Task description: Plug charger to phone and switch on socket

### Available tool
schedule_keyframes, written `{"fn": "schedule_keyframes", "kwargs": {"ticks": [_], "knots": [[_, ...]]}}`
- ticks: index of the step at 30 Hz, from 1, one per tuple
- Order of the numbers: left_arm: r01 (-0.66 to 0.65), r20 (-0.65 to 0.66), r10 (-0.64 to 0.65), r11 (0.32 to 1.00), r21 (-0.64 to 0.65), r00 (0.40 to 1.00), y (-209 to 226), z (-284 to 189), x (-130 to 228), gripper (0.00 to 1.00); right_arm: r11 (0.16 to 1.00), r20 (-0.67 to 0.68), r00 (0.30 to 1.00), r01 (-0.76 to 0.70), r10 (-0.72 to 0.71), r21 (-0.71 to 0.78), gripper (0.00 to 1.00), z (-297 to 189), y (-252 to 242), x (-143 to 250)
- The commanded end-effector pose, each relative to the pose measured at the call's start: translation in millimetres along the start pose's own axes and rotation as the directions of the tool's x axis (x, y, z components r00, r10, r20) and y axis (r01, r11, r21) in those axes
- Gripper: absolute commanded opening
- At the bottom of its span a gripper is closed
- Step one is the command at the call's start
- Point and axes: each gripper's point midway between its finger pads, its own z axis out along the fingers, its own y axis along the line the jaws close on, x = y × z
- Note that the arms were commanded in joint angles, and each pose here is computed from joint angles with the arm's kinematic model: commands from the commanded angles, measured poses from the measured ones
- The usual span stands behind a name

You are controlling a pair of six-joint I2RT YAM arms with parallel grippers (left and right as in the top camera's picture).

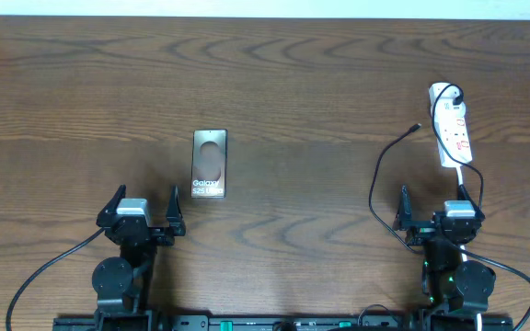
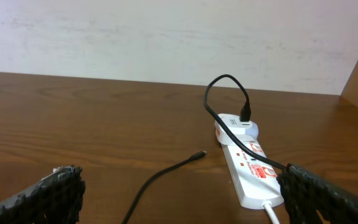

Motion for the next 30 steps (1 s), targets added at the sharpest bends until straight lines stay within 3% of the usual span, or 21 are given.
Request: {"fn": "schedule_keyframes", "kwargs": {"ticks": [1, 26, 30], "knots": [[-0.011, -0.045, 0.011, 1.000, 0.004, 0.999, -0.4, 0.7, 14.8, 0.94, 1.000, 0.001, 1.000, 0.002, -0.002, -0.012, 0.99, -0.1, 2.6, 0.2], [-0.011, -0.044, 0.011, 1.000, 0.004, 0.999, -0.4, 0.7, 14.7, 0.94, 1.000, 0.001, 1.000, 0.002, -0.002, -0.012, 0.99, -0.1, 2.6, 0.3], [-0.014, -0.039, 0.012, 0.998, -0.064, 0.999, 11.2, 0.4, 13.2, 0.94, 1.000, 0.001, 1.000, 0.002, -0.002, -0.012, 0.99, -0.1, 2.6, 0.2]]}}
